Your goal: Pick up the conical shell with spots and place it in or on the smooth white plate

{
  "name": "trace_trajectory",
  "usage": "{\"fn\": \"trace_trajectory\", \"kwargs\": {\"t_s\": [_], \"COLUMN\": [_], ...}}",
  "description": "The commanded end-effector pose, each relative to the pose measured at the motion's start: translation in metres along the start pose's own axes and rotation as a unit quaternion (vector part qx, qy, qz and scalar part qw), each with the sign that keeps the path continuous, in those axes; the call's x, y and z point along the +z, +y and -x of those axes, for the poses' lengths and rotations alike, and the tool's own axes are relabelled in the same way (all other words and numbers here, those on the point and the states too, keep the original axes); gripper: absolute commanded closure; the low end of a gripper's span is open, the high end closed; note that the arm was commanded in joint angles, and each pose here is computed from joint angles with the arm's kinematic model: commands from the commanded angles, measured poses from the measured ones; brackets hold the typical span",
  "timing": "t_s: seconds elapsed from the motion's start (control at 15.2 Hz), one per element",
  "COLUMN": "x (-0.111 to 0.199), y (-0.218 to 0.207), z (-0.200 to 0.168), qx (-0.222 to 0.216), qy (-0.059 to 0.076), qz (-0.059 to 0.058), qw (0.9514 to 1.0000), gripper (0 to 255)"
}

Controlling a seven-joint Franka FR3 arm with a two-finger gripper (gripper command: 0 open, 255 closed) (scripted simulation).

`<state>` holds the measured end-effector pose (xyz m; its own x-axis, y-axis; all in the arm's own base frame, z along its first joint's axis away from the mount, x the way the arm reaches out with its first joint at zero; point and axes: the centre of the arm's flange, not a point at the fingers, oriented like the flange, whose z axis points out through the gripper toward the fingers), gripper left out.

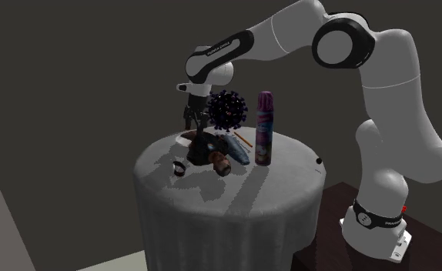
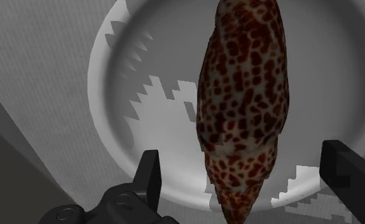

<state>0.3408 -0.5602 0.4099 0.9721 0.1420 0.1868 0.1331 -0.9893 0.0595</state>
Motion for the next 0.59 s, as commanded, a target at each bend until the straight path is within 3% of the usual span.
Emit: {"fn": "trace_trajectory", "kwargs": {"t_s": [0.0, 0.26, 0.53], "x": [0.000, -0.050, -0.050], "y": [0.000, 0.000, 0.000], "z": [0.000, 0.000, 0.000], "qx": [0.000, 0.000, 0.000], "qy": [0.000, 0.000, 0.000], "qz": [0.000, 0.000, 0.000], "qw": [1.0000, 1.0000, 1.0000], "gripper": [0, 0, 0]}}
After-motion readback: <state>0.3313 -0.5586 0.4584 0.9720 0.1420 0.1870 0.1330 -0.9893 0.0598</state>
